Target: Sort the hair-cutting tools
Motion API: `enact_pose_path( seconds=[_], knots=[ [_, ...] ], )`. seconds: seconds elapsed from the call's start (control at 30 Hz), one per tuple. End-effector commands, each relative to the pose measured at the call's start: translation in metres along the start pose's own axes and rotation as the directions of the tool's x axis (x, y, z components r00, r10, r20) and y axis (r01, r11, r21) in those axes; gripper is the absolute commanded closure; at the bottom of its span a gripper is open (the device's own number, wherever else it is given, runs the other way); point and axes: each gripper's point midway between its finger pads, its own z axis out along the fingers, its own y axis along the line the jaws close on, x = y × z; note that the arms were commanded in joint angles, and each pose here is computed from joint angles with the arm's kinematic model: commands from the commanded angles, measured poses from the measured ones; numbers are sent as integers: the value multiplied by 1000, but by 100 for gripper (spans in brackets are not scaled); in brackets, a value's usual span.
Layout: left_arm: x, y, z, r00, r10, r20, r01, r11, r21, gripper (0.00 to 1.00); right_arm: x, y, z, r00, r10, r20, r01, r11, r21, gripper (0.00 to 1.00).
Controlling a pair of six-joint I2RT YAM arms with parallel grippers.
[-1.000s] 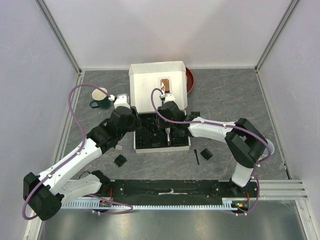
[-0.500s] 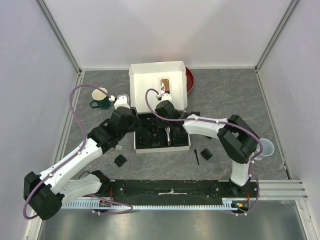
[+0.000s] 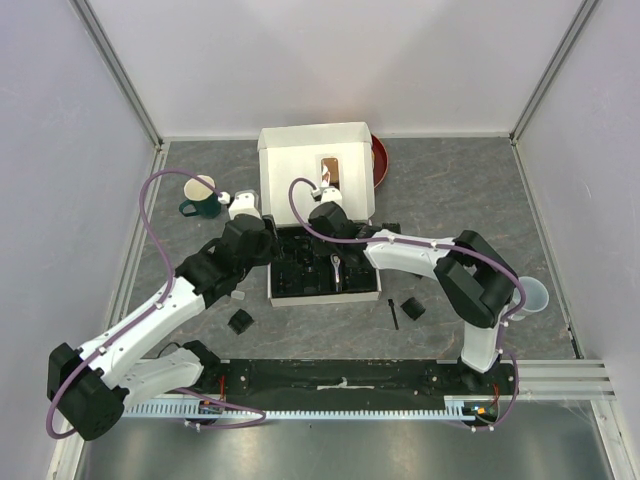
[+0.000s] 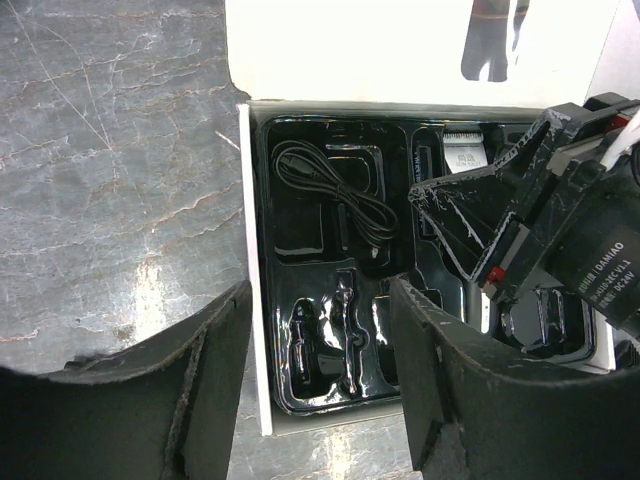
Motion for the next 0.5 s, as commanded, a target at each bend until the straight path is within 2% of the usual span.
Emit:
enact_pose_path(
  seconds=[0.0,0.17,0.2,0.23,0.3,0.37,0.4,0.47],
  knots=[
    [-10,0,-3,999,-24,43,24,1000,8,34,-27,12,-24,999,12,49,-10,1000,-24,73],
    [-6,5,-6,999,-28,25,28,1000,-12,21,-56,13,-51,994,36,106,-34,999,-27,55],
    [-7,6,-7,999,-28,26,29,999,-18,18,-59,11,-60,994,37,107,-35,999,-17,46],
    [-7,8,-9,999,-30,25,30,999,-24,10,-60,9,-65,994,37,106,-36,999,-8,41],
    [-6,11,-10,999,-32,20,32,999,-40,2,-57,-2,-78,994,45,103,-48,999,25,25],
    [-5,13,-12,999,-45,15,46,998,-46,0,-44,-12,-85,996,46,83,-49,998,41,13],
    [-2,13,-12,999,-51,8,51,998,-43,0,-48,-14,-97,993,58,101,-62,998,31,2],
    [1,12,-14,997,-79,4,79,996,-34,1,-32,-24,-105,994,71,82,-74,997,33,2]
  ],
)
